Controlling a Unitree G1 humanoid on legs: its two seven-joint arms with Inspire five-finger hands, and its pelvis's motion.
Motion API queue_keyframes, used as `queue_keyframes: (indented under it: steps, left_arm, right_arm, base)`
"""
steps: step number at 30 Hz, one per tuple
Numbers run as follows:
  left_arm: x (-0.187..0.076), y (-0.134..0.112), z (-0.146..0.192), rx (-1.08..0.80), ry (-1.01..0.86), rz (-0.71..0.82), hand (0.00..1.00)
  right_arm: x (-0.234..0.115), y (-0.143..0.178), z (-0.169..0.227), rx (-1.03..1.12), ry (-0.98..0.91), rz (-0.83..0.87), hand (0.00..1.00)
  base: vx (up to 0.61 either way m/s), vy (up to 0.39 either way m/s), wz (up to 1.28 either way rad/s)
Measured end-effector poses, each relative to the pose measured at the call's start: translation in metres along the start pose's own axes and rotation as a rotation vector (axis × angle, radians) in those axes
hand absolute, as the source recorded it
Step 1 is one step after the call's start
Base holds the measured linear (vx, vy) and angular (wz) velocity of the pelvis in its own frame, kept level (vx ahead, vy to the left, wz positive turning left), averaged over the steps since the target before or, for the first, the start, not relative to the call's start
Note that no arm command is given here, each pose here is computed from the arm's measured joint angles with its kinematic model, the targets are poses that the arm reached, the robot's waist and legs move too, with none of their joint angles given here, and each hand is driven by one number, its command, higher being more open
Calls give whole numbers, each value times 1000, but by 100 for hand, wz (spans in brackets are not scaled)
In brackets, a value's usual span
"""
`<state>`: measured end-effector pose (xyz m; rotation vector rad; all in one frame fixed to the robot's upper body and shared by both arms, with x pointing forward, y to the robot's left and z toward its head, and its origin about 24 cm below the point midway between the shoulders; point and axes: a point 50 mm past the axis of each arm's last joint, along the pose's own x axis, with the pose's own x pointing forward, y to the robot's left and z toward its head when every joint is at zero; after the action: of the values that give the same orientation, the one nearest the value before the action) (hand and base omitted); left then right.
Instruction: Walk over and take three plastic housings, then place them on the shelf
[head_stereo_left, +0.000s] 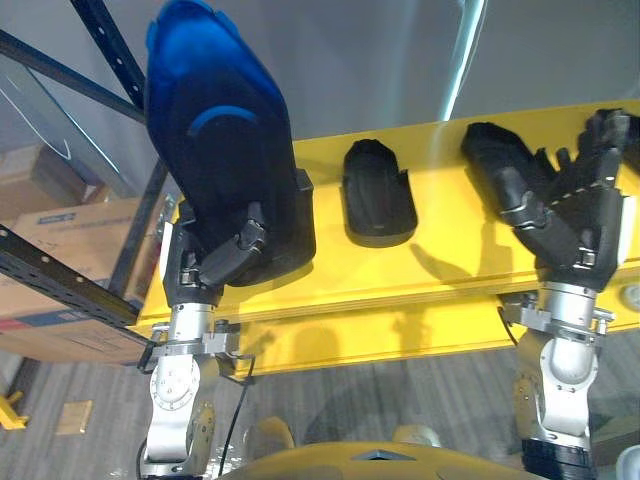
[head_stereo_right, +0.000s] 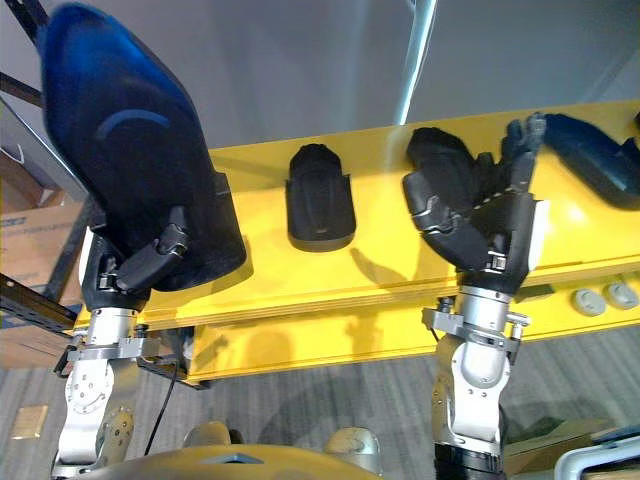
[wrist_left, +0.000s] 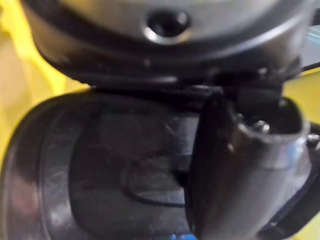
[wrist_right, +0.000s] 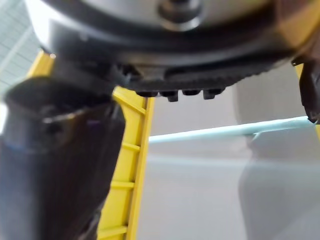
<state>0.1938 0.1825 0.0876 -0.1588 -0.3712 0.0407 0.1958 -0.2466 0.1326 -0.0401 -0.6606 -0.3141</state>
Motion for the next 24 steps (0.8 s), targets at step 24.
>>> queue_keyframes:
  steps: [24]
  left_arm:
    - [-10, 40, -26, -35, 297, 203, 0]
  right_arm:
    - [-100, -55, -51, -369, 560, -291, 100]
  base:
    - [4, 28, -12]
